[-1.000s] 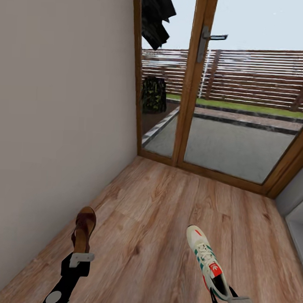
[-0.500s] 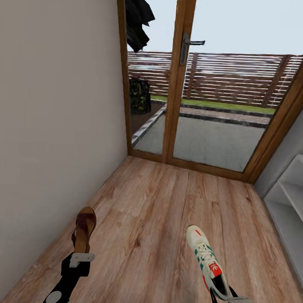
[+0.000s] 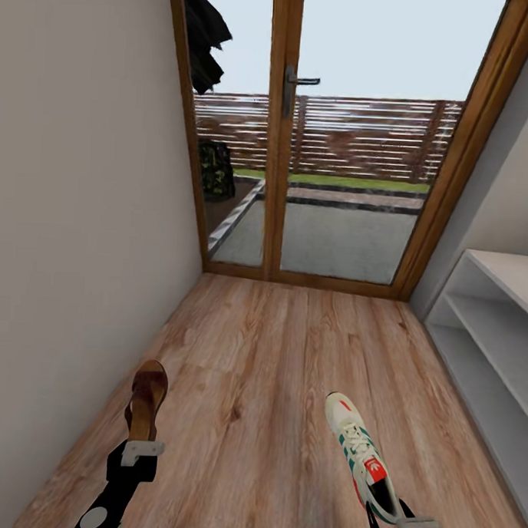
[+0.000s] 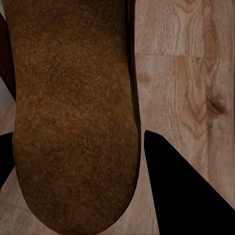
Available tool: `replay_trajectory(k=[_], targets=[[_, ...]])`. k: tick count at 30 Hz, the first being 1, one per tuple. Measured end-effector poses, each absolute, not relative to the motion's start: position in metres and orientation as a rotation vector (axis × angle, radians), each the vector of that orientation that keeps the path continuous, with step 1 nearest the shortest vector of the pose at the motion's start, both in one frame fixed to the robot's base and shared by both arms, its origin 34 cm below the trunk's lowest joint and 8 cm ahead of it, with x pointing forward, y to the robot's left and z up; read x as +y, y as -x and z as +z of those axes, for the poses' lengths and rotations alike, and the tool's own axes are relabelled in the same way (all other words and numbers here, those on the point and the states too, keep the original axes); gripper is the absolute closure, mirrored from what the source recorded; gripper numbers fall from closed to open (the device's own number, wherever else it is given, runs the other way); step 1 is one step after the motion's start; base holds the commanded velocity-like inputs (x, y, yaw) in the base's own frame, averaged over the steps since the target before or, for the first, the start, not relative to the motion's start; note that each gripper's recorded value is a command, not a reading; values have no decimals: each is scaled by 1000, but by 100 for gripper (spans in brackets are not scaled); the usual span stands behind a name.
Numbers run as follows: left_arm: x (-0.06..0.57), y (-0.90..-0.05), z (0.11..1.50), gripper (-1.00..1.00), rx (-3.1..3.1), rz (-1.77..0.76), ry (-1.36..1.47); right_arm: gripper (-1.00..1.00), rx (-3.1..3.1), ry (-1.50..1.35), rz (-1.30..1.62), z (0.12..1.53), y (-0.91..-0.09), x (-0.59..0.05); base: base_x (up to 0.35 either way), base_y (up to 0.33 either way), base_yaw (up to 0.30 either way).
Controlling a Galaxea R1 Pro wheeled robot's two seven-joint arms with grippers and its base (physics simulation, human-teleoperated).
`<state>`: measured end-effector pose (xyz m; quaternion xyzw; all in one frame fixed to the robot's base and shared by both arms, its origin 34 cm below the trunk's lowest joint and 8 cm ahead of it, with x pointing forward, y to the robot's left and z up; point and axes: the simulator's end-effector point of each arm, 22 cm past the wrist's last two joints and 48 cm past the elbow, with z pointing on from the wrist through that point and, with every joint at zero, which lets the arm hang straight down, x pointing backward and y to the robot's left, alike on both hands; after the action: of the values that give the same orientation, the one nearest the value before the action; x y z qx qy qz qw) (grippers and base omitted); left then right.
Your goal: Pick up the two gym shoes and the two sandals from the corridor floor and place them onto the hallstand (shoe rack) in the corridor, making sure they are on the rack and not on the floor. Arrange them so the two gym shoes are next to each other and the two sandals are next to each other.
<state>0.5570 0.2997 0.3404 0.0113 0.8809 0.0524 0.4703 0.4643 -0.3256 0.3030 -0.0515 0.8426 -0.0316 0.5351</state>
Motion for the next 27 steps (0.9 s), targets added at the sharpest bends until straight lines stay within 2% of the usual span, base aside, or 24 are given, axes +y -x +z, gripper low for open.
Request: replay_trajectory(k=[7, 27], targets=[[300, -558, 342, 100, 2154, 128, -27, 100, 2003, 124, -75, 304, -465, -325, -108, 168, -288], [300, -560, 347, 100, 2144, 128, -27, 100, 1992, 123, -76, 308, -468, -325, -3, 5, -288]])
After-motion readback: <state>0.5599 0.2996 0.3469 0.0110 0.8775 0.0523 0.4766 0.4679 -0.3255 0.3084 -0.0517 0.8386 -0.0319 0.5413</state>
